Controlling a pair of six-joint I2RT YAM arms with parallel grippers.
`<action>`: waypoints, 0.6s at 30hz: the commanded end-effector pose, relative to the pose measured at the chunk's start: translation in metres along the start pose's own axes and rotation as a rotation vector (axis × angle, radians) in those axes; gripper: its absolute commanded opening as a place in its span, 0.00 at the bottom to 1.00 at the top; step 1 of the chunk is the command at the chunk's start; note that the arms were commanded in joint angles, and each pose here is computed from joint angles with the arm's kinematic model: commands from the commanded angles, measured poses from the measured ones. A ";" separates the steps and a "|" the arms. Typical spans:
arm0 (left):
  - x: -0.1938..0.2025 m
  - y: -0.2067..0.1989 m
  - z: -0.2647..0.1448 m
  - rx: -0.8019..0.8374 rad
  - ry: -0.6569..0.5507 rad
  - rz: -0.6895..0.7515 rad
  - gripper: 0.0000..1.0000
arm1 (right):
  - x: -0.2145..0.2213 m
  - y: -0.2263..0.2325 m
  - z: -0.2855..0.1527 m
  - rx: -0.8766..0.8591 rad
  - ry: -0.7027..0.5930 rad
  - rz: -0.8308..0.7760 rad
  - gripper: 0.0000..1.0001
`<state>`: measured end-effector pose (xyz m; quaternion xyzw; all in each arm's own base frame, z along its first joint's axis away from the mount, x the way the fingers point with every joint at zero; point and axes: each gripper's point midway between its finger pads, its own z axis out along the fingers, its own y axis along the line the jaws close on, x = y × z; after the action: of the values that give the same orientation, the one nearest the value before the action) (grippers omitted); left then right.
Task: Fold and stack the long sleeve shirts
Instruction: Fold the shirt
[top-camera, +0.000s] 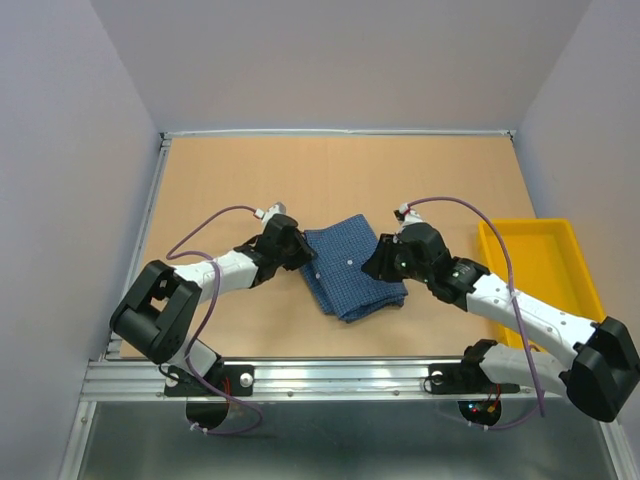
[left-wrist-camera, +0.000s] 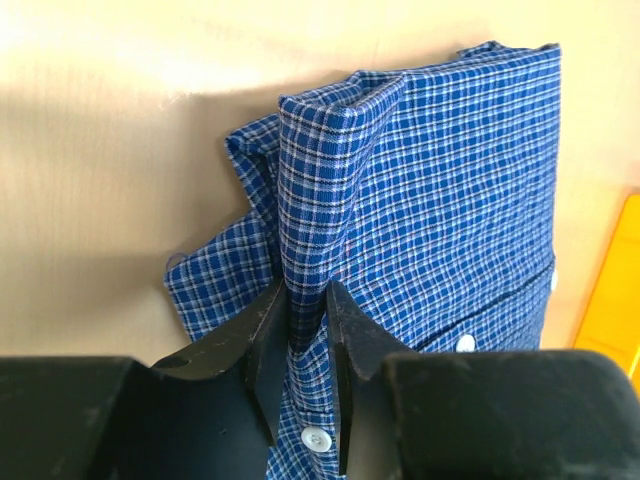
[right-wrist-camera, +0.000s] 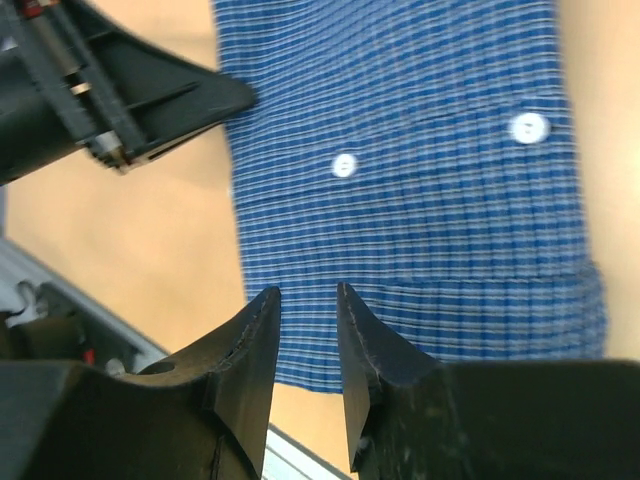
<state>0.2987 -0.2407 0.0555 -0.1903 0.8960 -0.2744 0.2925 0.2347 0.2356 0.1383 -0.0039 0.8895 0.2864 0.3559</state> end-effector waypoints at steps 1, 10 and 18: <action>-0.005 -0.002 -0.006 0.025 -0.029 -0.014 0.32 | 0.010 0.025 0.005 -0.161 0.044 0.009 0.34; 0.003 0.024 -0.004 -0.037 -0.041 -0.070 0.33 | 0.083 -0.022 0.029 -0.087 0.276 0.124 0.23; -0.007 0.024 -0.008 -0.023 -0.046 -0.080 0.39 | 0.078 -0.022 0.026 -0.116 0.263 0.138 0.22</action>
<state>0.2892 -0.2233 0.0363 -0.2318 0.8933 -0.2672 0.2772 0.1870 0.2351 0.0373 0.0091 0.9305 0.3173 0.1829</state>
